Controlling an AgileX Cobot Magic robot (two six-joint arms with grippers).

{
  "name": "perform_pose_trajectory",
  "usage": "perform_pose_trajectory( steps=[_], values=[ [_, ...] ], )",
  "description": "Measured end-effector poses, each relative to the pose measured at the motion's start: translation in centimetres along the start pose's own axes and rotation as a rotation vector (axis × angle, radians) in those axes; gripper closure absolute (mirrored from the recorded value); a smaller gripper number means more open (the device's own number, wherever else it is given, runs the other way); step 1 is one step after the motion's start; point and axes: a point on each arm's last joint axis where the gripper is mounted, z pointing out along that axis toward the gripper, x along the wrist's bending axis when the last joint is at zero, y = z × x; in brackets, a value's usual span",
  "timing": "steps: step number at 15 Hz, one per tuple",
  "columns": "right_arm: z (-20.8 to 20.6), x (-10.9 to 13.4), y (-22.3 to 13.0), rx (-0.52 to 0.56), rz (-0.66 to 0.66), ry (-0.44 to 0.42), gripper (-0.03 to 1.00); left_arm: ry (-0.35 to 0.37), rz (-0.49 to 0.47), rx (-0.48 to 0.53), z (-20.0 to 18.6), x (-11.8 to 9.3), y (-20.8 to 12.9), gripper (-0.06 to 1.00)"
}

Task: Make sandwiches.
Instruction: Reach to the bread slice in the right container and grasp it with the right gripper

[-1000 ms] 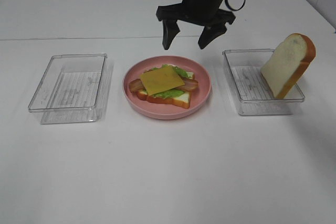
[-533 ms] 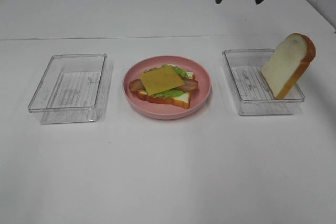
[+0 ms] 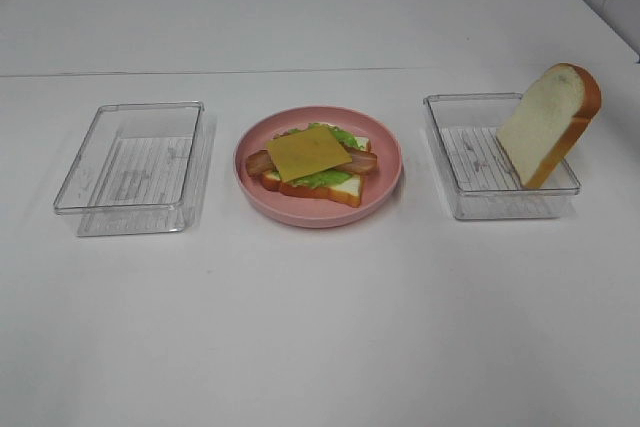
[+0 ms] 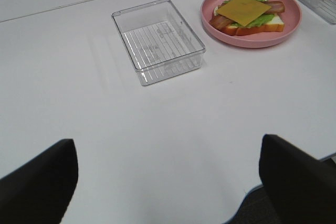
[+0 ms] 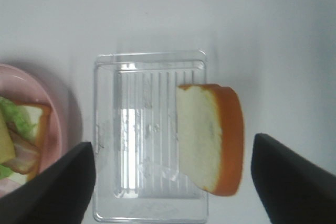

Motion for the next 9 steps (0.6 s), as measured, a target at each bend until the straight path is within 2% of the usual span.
perform_pose_trajectory(
  steps=[3,4,9],
  values=[
    [1.2,-3.1,-1.8,0.085,0.048,0.009,0.21,0.0,0.0,0.0,0.0,0.0,0.0,0.06],
    [2.7,-4.0,-2.8,0.152,0.043,0.024,0.21,0.0,0.0,0.0,0.0,0.0,0.0,0.06],
    [6.0,-4.6,-2.9,0.213,0.039,0.026,0.21,0.0,0.0,0.0,0.0,0.0,0.0,0.06]
  ],
)
